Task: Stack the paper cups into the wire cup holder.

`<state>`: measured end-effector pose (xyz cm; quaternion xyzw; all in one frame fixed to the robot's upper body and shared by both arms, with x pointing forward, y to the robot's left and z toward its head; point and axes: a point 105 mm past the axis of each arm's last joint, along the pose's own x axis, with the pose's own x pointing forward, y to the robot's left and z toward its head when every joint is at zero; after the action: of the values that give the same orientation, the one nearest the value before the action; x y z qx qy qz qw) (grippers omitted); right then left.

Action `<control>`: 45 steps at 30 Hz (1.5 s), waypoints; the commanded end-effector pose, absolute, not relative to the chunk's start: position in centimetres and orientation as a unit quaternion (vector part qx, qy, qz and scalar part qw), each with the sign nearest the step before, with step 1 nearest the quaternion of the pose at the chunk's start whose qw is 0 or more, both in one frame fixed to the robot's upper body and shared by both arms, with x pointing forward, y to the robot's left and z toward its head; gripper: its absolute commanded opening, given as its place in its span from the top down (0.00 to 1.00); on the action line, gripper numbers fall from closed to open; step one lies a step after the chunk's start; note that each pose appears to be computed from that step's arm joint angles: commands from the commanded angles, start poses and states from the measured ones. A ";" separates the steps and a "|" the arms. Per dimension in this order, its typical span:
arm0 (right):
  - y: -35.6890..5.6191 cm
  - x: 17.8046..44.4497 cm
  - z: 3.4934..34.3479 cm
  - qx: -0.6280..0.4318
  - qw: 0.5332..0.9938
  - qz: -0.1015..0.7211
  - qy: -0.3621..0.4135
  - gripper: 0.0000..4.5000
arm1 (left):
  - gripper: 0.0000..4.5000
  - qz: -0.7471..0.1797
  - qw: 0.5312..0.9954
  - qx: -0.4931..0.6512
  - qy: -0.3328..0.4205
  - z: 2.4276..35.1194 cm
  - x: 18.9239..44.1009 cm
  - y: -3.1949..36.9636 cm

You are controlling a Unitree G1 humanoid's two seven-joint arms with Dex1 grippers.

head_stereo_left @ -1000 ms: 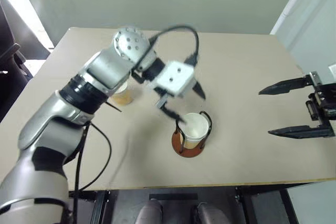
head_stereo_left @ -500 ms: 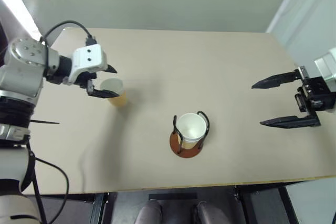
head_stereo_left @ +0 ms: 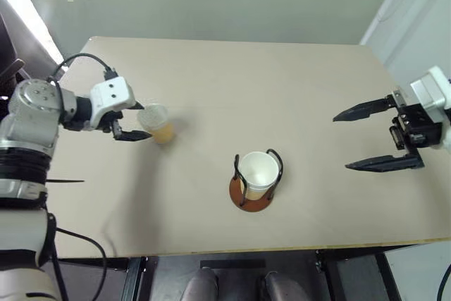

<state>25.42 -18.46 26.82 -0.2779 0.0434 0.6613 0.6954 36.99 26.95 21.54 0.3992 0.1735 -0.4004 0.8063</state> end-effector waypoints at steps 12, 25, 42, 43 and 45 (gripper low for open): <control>-18.8 24.6 28.1 -0.301 0.709 0.637 0.032 0.00 | 0.43 -0.419 0.783 0.432 0.161 22.1 38.6 25.2; -18.9 24.8 28.1 -0.301 0.715 0.630 0.029 0.00 | 0.99 -0.432 0.776 0.429 0.165 23.1 38.0 25.3; -19.8 24.0 28.9 -0.296 0.719 0.628 0.031 0.00 | 0.99 -0.712 0.607 0.343 -0.081 34.9 29.3 9.8; -20.0 24.0 29.1 -0.295 0.723 0.624 0.031 0.00 | 0.99 -0.736 0.581 0.336 -0.083 34.7 28.3 8.6; -20.1 23.8 29.3 -0.295 0.728 0.618 0.029 0.00 | 0.99 -0.766 0.542 0.336 -0.079 34.1 27.2 7.2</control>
<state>24.52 -20.06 27.81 -0.2787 0.0520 0.6262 0.7263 28.88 8.10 33.73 0.3306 -0.0723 -0.7357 0.5867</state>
